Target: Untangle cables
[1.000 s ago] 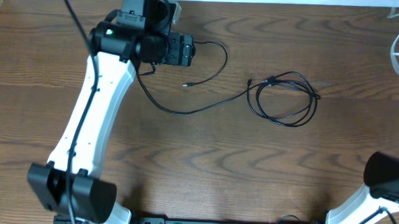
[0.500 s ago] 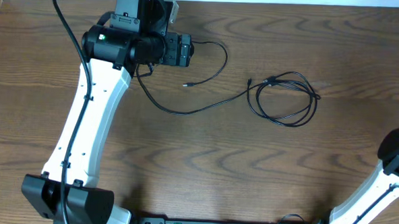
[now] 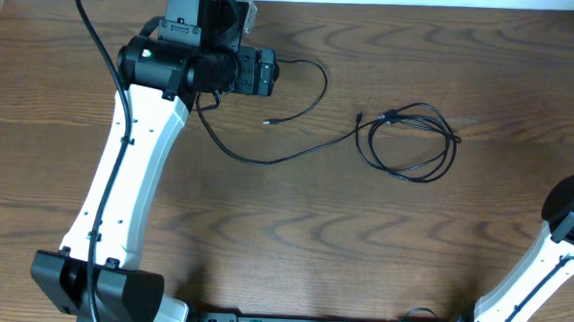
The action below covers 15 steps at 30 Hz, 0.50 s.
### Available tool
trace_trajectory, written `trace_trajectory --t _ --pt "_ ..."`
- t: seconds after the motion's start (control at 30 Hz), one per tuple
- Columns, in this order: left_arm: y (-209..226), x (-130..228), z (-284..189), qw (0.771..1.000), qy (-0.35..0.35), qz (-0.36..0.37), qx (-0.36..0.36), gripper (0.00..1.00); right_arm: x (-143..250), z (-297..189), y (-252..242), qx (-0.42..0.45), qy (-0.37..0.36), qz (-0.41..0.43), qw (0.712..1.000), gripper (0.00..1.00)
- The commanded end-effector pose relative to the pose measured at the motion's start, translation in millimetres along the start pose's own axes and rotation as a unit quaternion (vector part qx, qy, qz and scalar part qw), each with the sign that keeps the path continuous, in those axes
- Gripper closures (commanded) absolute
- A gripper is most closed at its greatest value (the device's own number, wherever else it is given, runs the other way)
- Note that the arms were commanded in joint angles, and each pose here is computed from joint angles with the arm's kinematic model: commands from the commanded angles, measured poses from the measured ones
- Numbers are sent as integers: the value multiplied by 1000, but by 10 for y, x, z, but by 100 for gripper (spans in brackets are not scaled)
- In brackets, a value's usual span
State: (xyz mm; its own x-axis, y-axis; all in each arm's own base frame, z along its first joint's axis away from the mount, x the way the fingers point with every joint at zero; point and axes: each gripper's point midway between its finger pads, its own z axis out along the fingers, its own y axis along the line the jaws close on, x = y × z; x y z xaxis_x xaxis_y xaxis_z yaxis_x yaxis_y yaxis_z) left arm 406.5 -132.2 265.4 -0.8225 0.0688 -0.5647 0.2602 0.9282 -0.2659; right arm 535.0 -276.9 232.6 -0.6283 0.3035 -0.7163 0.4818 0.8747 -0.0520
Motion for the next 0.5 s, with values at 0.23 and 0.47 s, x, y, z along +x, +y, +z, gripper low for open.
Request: trace_trajectory --t 0.23,0.47 --pt "15 -15 -31 1000 -4 7 -6 11 349 -687 840 -111 78 -48 990 1" --pt "16 -13 -31 1000 -3 7 -7 11 737 -1506 1568 -197 131 -125 964 1"
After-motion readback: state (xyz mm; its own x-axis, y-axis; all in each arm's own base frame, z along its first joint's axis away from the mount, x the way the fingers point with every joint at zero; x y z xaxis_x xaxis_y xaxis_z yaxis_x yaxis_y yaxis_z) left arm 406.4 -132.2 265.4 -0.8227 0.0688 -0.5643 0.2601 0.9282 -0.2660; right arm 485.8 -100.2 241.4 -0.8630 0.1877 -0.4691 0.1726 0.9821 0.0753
